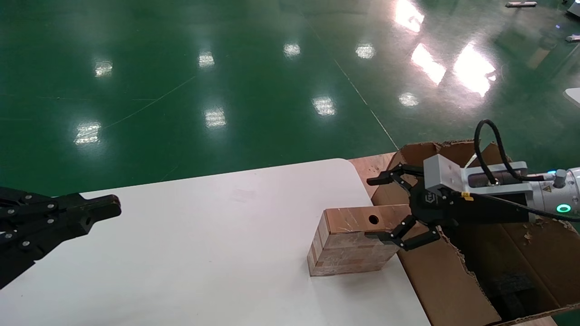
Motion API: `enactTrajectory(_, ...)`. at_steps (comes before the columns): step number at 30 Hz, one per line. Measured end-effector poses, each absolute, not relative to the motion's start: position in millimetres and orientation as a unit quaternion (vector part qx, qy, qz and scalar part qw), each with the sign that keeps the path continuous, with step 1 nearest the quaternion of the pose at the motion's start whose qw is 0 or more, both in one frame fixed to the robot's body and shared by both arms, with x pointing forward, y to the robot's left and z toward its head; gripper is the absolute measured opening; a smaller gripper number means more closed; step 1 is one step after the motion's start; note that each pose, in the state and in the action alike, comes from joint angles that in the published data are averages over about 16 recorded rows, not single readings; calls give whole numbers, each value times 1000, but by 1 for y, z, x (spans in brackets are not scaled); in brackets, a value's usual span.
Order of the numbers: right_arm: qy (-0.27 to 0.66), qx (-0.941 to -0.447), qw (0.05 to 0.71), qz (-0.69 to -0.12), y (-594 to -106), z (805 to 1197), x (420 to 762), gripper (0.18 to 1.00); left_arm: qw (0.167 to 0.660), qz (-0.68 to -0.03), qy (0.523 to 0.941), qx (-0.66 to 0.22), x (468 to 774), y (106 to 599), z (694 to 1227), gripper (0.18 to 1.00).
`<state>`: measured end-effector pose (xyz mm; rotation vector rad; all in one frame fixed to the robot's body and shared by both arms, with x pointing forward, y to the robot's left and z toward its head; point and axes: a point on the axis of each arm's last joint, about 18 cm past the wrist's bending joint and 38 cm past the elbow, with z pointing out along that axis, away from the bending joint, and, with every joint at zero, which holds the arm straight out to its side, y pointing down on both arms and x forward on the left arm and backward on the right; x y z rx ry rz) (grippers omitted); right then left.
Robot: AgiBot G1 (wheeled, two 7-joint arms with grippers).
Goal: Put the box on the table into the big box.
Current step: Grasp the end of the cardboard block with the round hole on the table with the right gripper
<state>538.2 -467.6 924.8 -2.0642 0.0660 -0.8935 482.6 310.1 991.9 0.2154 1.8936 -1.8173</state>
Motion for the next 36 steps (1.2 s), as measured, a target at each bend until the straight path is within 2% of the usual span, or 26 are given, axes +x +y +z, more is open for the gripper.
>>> enactTrajectory(36,23,-855,394,-336,-476,907,540,1001,251,-668,696,79,483,310,992,191)
